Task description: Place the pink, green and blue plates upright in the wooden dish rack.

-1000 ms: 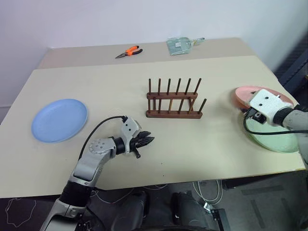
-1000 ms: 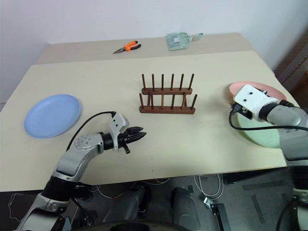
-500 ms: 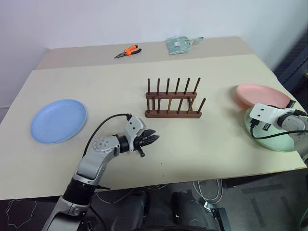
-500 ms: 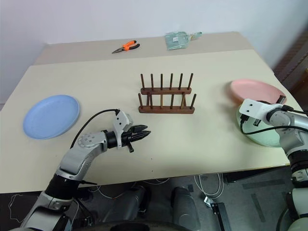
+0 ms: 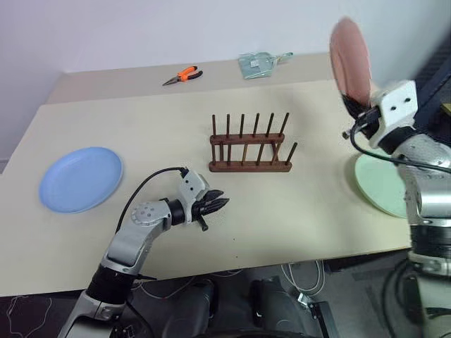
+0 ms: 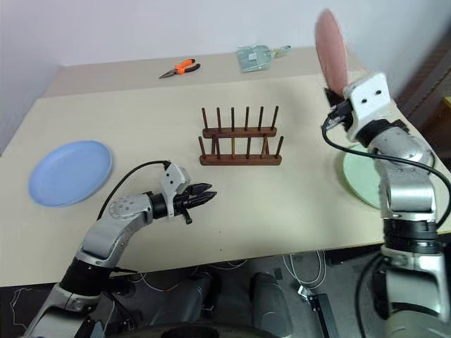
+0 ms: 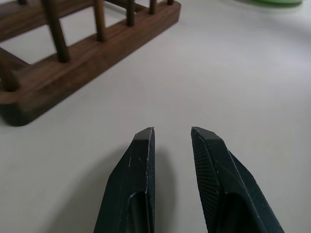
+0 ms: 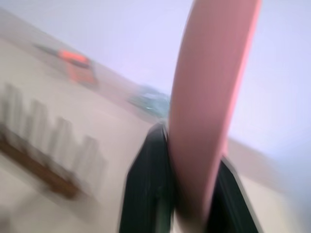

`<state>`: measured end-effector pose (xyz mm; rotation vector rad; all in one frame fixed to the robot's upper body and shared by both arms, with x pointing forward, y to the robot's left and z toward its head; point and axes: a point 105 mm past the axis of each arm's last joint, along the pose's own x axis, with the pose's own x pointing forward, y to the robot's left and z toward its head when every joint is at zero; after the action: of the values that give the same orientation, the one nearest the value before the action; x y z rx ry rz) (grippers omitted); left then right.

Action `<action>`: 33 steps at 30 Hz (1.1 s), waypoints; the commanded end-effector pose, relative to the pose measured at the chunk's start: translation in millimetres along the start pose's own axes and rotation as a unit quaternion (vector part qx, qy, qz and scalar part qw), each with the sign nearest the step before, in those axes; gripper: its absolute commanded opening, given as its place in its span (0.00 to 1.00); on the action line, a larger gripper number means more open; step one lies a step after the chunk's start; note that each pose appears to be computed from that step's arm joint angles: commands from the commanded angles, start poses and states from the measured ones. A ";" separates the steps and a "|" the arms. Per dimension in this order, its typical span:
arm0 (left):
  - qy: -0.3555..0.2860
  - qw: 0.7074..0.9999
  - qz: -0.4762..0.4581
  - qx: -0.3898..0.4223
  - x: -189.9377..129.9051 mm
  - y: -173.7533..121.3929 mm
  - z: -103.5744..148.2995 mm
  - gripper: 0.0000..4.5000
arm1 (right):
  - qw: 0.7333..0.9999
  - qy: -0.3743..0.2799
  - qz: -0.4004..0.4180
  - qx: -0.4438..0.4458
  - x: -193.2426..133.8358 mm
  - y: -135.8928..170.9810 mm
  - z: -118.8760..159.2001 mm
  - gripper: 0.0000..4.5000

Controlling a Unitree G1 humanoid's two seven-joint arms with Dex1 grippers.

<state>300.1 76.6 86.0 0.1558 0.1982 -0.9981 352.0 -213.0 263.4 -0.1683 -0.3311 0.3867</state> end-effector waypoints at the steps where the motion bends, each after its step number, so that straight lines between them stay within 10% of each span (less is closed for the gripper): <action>1: -0.022 1.000 0.003 0.015 -0.3 1.5 12.3 0.26 | 0.989 -0.048 0.008 0.137 -7.0 23.7 24.3 0.01; 19: -0.022 1.000 -0.005 0.013 0.6 -2.6 10.1 0.26 | 0.969 0.050 -0.006 0.241 -13.6 68.9 -13.3 0.01; 27: -0.026 1.000 -0.010 0.008 0.8 -4.7 10.9 0.26 | 0.983 0.028 -0.026 0.181 -8.5 55.2 -4.3 0.83; 33: -0.040 0.998 -0.042 -0.017 0.8 -13.4 17.2 0.65 | 0.983 -0.024 -0.041 0.175 -21.7 20.1 18.4 0.84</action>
<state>294.4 69.9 87.4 0.0934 0.2035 -1.0492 326.9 -190.1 247.9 0.1952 -0.2176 0.3617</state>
